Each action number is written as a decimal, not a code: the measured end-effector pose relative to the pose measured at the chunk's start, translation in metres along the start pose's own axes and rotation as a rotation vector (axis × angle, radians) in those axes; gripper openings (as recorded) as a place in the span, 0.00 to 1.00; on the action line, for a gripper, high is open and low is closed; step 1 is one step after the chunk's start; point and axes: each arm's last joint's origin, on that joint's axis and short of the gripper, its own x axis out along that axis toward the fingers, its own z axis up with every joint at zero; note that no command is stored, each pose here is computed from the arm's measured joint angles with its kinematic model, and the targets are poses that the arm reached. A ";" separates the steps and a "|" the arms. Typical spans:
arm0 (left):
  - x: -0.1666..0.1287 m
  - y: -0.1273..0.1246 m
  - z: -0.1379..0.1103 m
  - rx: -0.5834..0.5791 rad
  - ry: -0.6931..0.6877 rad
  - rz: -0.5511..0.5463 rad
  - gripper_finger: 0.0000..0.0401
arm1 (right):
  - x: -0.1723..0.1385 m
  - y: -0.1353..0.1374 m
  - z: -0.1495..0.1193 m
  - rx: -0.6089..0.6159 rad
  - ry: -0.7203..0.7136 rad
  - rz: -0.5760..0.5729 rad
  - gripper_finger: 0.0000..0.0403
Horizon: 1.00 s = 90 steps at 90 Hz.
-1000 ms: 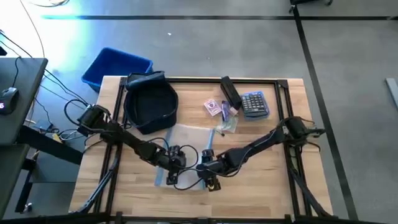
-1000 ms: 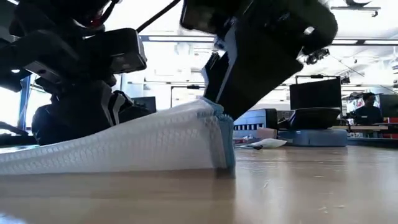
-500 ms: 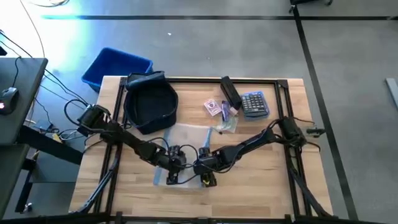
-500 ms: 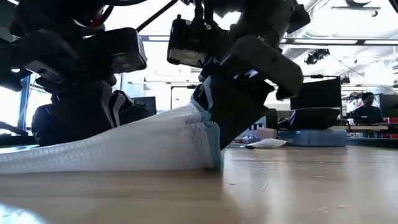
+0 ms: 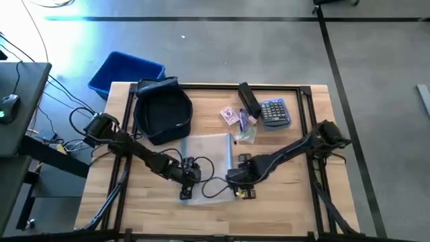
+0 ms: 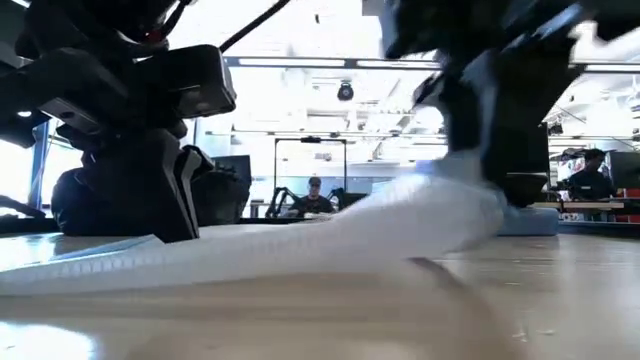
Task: Unpack backpack
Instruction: Remove the blue charger adapter from the white zip bag
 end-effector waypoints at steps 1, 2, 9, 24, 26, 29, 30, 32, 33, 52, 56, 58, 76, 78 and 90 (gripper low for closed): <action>0.000 0.000 0.000 0.000 0.000 0.000 0.00 | -0.002 0.000 -0.001 0.003 0.000 -0.011 0.40; 0.000 0.000 0.000 0.000 0.000 0.000 0.00 | -0.004 0.001 -0.003 0.007 -0.002 -0.025 0.40; 0.000 0.000 0.000 0.000 -0.001 0.000 0.00 | -0.020 0.001 -0.013 0.024 -0.018 -0.130 0.40; 0.000 0.000 0.000 0.000 -0.001 -0.001 0.00 | -0.037 -0.012 -0.018 0.010 -0.132 -0.355 0.40; 0.000 0.000 0.000 0.000 -0.002 -0.001 0.00 | -0.036 -0.016 -0.016 0.002 -0.153 -0.377 0.40; 0.000 0.000 0.000 -0.001 -0.002 -0.002 0.00 | -0.033 -0.024 -0.014 -0.006 -0.184 -0.410 0.40; 0.000 0.000 0.000 -0.001 -0.002 -0.001 0.00 | -0.032 -0.027 -0.013 -0.005 -0.195 -0.418 0.40; 0.000 0.000 0.000 -0.001 -0.002 -0.001 0.00 | -0.029 -0.033 -0.011 -0.001 -0.215 -0.432 0.40; 0.000 0.000 0.000 -0.001 -0.002 -0.002 0.00 | -0.027 -0.037 -0.010 0.001 -0.224 -0.438 0.40; 0.000 0.000 0.001 -0.001 -0.005 -0.003 0.00 | 0.020 -0.142 0.001 0.200 -0.329 -0.455 0.40; 0.000 0.000 0.001 -0.001 -0.006 -0.003 0.00 | 0.027 -0.167 -0.002 0.266 -0.355 -0.434 0.40; 0.000 0.000 0.001 -0.001 -0.006 -0.003 0.00 | 0.030 -0.179 -0.003 0.301 -0.366 -0.426 0.40; 0.000 0.000 0.001 0.006 -0.007 -0.001 0.00 | 0.043 -0.251 -0.017 0.553 -0.522 -0.357 0.49; 0.000 0.000 0.001 0.006 -0.007 -0.001 0.00 | 0.045 -0.255 -0.018 0.564 -0.535 -0.349 0.49; 0.000 0.000 0.001 0.005 -0.012 0.005 0.00 | 0.056 -0.270 -0.019 0.623 -0.565 -0.308 0.48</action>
